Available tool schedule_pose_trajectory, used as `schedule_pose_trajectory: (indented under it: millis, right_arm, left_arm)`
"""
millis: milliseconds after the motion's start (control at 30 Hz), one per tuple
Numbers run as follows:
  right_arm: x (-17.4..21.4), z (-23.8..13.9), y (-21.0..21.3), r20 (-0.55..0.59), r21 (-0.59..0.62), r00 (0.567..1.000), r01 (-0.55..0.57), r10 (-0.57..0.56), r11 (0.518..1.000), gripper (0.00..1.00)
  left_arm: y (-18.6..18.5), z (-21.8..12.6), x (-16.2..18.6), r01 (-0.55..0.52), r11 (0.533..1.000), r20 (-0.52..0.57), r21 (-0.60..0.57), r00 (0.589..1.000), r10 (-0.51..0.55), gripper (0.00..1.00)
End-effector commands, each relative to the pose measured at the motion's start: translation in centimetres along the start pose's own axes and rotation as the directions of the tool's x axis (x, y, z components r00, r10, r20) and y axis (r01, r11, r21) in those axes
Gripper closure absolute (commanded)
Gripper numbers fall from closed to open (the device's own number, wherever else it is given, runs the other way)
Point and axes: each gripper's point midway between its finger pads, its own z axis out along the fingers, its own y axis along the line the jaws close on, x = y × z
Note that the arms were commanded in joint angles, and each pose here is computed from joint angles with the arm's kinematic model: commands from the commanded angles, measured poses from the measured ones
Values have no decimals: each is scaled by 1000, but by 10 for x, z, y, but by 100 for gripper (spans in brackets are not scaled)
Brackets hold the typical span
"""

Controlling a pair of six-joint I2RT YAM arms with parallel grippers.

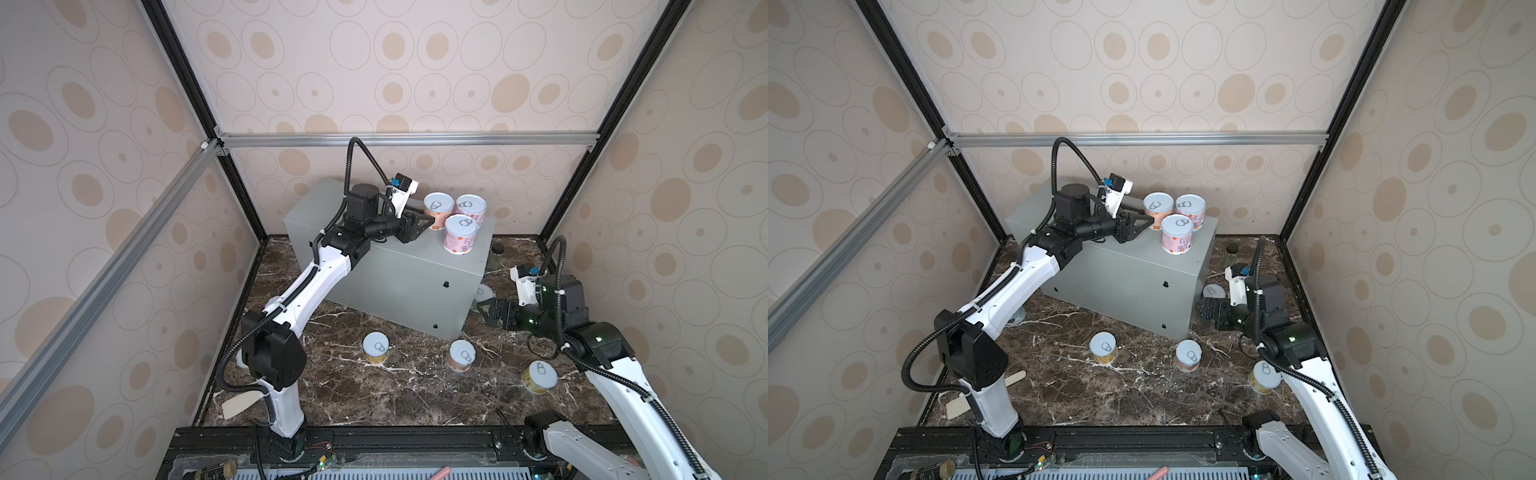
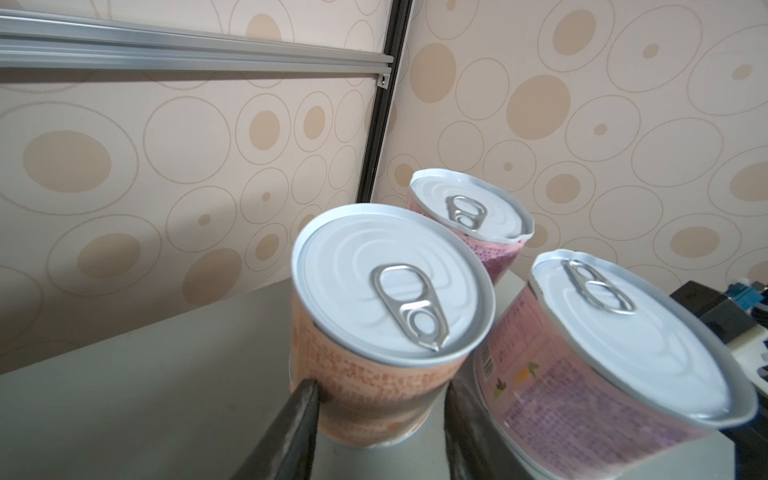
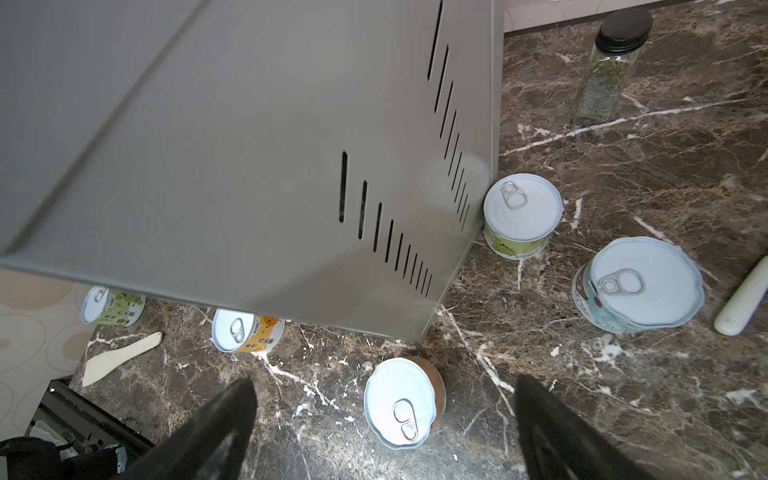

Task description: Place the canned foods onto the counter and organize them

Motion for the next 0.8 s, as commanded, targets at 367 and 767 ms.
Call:
schedule_pose_trajectory:
  millis: [367,767]
  right_arm:
    - [4,-3,3,-1,-13,1000,18,-18,1000,1]
    - [3,-21,10,11,-37,1000,-8,9,999,1]
  left_arm:
    - [-8,-8,-21,-35,999,29,-29,999,36,44]
    - [-14,-44,-46,-83,987,44,-137,995,89,19]
